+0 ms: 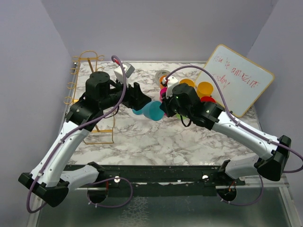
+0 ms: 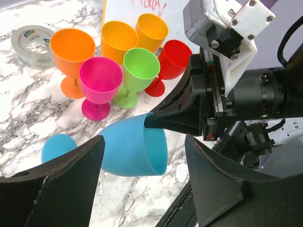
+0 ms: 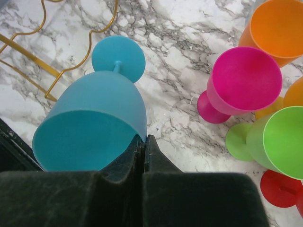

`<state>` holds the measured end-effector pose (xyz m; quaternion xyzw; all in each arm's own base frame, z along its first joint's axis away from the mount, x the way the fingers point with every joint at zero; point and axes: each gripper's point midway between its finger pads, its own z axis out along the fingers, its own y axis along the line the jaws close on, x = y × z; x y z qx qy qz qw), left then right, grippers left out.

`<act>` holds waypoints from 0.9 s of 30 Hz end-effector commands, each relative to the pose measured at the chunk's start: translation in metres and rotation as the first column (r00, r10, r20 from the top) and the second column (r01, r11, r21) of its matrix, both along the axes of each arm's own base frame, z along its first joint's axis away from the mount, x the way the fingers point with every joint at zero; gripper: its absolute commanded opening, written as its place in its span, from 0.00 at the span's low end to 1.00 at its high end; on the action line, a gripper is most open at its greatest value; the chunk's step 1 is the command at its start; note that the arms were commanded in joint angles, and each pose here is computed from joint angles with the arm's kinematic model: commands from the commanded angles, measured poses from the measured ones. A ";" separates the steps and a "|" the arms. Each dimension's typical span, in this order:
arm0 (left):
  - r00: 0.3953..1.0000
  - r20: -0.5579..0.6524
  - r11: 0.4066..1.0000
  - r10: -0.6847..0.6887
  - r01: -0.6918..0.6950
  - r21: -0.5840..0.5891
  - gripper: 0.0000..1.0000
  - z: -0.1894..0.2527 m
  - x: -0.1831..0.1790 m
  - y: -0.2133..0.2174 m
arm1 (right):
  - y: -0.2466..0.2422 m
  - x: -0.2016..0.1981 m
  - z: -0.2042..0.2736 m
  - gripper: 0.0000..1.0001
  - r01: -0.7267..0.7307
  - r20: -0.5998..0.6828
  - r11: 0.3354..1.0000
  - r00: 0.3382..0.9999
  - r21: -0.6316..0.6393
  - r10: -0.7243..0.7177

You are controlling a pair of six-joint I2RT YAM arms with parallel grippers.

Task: Take the wine glass off the wine glass rack
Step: Place the wine glass at the center of the board.

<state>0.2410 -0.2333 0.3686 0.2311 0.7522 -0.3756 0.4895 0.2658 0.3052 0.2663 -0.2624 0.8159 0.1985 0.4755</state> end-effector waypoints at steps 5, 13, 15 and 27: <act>0.996 -0.054 0.996 -0.073 0.075 0.043 0.70 -0.024 -0.012 -0.010 | 0.002 -0.018 -0.003 0.01 -0.082 -0.091 0.995 0.993 -0.054 0.077; 0.985 -0.132 0.989 -0.115 0.126 0.081 0.67 -0.055 -0.020 -0.022 | -0.002 -0.018 -0.014 0.00 -0.086 -0.128 0.989 0.989 -0.122 0.070; 0.983 -0.154 0.987 -0.096 0.114 0.110 0.66 -0.066 -0.019 -0.023 | -0.006 -0.017 -0.014 0.01 -0.070 -0.126 0.988 0.991 -0.139 0.052; 0.984 -0.174 0.976 -0.031 0.067 0.206 0.66 -0.093 -0.012 -0.024 | -0.043 -0.029 -0.031 0.01 -0.055 -0.184 0.947 0.983 -0.317 -0.005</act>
